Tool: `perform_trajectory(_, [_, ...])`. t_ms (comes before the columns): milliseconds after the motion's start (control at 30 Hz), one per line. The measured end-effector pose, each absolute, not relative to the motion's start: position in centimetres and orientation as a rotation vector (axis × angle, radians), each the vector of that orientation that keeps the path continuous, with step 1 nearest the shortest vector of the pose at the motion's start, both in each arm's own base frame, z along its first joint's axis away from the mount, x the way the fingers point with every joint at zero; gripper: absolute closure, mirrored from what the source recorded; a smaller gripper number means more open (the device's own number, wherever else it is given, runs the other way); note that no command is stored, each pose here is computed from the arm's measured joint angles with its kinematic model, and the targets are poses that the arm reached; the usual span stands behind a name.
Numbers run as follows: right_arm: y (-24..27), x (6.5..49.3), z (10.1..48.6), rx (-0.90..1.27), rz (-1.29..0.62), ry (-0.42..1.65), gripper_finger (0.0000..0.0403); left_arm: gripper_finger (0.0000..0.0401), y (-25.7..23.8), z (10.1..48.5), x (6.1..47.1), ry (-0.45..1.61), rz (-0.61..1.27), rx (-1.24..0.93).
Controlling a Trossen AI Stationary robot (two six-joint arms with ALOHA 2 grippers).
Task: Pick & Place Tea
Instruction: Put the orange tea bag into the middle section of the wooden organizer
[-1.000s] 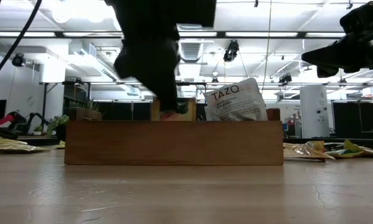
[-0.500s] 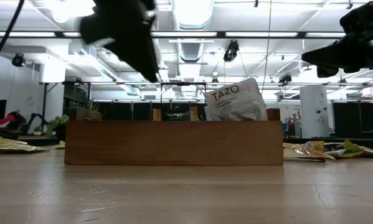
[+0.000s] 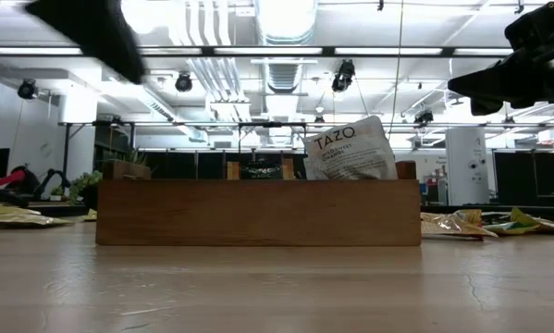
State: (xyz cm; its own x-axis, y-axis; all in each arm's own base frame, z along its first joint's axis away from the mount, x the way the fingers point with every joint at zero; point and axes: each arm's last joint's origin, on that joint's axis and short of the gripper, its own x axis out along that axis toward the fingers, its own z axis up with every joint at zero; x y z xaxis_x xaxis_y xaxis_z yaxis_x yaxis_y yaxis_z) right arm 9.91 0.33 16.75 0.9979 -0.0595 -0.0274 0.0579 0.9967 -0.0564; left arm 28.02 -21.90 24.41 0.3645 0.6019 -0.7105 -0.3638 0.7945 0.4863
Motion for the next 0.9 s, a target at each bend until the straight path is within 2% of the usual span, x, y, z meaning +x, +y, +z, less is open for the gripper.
perform_trajectory(167, [0.3,9.9,16.8,-0.056,-0.059,0.029,0.0394,0.025,-23.5,23.6,25.5,1.1,0.613,0.191])
perform_trajectory(400, [0.3,9.9,16.8,-0.056,-0.059,0.029,0.0394,0.025,-23.0,24.2,22.3,1.128,0.867,-0.159])
perform_trajectory(633, [0.3,9.9,16.8,-0.056,-0.059,0.029,0.0394,0.0256,-20.2,23.0,19.0,1.13,0.998,-0.29])
perform_trajectory(900, [0.3,9.9,16.7,-0.056,-0.059,0.029,0.0394,0.0257,-17.6,19.8,16.6,1.145,0.945,-0.54])
